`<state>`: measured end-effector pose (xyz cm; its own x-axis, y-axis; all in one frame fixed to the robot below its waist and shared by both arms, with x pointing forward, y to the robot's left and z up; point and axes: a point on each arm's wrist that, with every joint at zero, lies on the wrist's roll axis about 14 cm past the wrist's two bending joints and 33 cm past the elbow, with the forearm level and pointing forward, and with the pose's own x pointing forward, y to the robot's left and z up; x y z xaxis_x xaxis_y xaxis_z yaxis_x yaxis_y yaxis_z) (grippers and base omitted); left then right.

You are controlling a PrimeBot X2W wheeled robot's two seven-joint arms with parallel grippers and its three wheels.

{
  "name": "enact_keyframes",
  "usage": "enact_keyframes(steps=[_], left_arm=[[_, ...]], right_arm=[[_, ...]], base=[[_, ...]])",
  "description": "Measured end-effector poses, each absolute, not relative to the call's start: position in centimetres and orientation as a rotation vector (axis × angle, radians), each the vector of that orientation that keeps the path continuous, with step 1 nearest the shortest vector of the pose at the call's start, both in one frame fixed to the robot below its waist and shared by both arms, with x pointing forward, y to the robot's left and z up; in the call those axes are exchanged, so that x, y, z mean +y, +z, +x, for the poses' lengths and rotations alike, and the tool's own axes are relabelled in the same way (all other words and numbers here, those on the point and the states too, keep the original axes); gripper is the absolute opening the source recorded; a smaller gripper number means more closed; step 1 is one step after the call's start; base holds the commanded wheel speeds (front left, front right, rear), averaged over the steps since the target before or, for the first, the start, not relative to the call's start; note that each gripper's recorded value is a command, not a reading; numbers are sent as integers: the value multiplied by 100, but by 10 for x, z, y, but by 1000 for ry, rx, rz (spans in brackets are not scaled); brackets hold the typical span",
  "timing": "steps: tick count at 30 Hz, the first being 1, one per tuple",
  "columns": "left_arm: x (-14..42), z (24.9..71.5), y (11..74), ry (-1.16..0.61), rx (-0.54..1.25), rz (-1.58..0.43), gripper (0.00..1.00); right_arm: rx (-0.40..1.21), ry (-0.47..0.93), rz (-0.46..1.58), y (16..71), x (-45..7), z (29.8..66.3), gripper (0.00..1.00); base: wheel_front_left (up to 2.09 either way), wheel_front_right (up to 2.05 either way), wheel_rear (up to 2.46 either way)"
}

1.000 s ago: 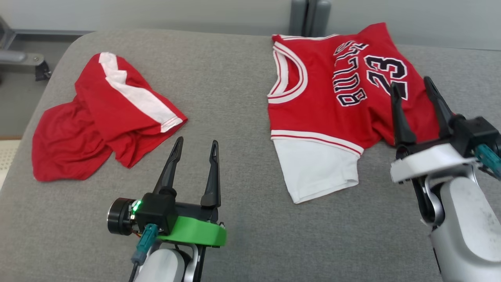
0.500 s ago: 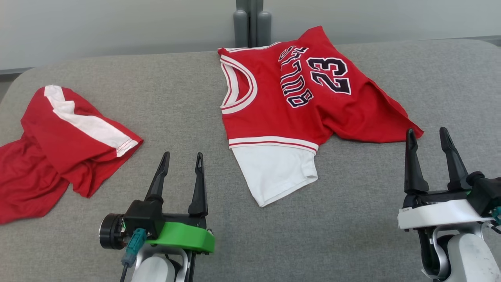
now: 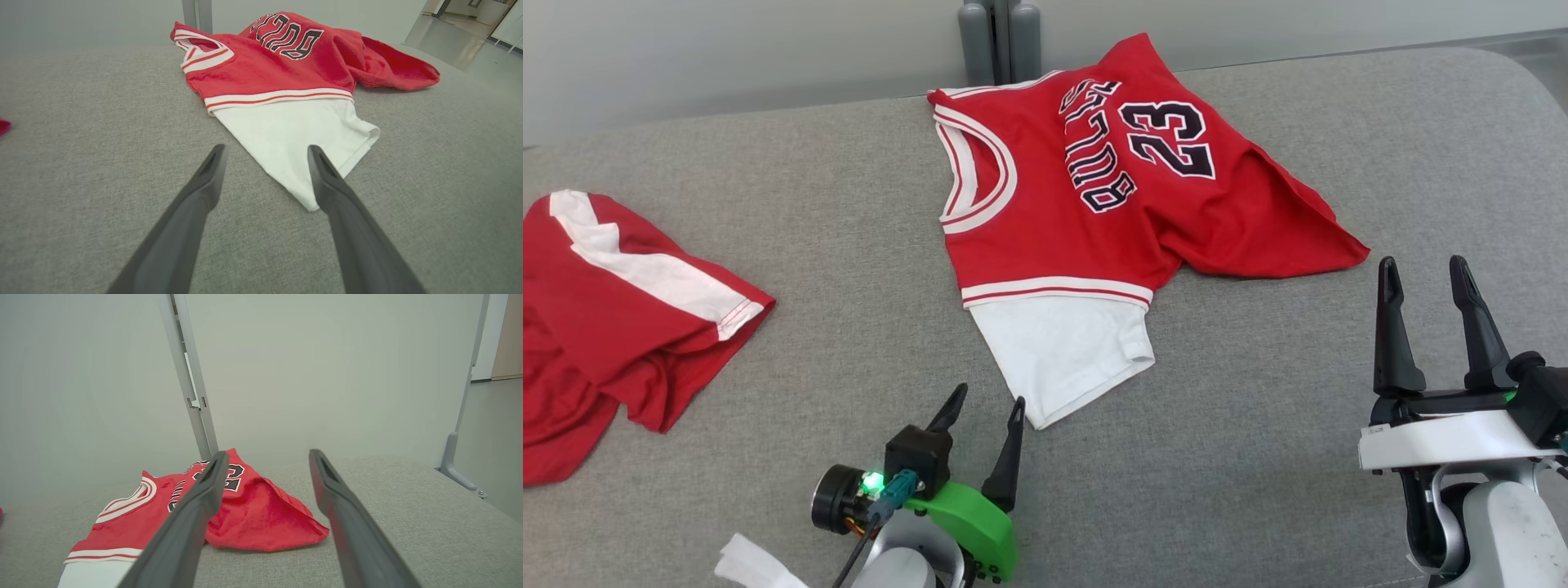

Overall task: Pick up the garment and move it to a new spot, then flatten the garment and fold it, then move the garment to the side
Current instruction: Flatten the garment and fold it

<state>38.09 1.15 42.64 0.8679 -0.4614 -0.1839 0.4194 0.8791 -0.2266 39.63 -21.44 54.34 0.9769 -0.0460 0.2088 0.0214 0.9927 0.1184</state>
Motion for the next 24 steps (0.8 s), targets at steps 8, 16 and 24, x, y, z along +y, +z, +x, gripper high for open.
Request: enact_keyframes(steps=[8,16,24], left_arm=[[-10,374,387,-553,426,-153,100],[-20,380,373,-548,509,-179,100],[-36,381,375,-595,510,-217,0]], right_arm=[[-202,-61,121,540,-223,389,100],[-185,-103,121,534,-236,382,100],[-174,-127,122,531,-244,379,100]], base=[[0,0,0],[0,0,0],[0,0,0]])
